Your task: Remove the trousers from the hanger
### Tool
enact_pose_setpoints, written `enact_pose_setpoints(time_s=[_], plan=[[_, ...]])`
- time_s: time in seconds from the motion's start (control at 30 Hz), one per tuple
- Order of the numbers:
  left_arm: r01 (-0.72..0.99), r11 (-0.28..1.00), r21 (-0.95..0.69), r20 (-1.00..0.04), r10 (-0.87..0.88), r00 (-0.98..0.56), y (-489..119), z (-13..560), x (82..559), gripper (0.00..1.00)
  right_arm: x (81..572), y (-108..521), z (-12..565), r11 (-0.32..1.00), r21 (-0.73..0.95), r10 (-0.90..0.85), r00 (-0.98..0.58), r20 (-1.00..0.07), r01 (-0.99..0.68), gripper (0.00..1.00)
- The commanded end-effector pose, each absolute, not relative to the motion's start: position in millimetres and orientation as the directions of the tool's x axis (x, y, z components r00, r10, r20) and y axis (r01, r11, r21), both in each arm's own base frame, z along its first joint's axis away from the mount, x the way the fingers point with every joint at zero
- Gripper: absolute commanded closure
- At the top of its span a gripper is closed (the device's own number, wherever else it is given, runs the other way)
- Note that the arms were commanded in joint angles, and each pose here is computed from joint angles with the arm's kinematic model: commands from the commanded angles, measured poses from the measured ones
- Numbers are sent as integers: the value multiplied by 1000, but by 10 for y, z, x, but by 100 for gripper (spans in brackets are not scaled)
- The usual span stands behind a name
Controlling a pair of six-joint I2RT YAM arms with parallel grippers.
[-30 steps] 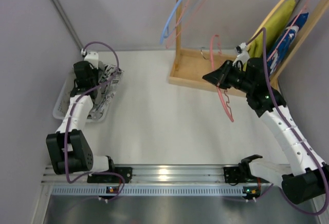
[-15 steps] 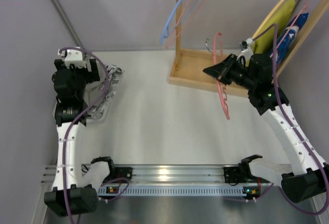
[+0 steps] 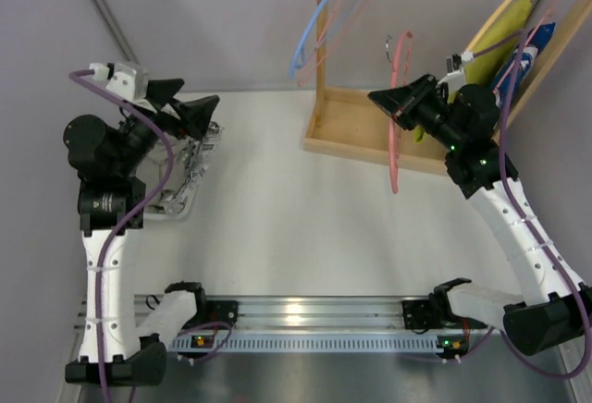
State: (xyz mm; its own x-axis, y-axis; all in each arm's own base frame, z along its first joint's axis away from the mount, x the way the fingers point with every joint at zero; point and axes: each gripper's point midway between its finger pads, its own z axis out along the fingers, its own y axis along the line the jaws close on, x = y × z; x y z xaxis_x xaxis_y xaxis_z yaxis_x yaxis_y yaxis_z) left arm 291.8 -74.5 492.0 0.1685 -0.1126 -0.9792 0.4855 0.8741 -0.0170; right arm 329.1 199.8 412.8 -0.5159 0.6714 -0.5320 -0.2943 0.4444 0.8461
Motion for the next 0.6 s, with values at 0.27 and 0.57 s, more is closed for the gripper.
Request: enact_pose_setpoints(time_s=[0.27,0.57], plan=[[836,539,102,-988,-46,151,-2500,4827,2772,10,3569,1896,4801,356,842,816,-305,-492,-406,100],[911,409,-51,-999,-13,-50,-3714,4331,2445,12,3624,1867,4940,370,841,829,-269,-491,-394,100]])
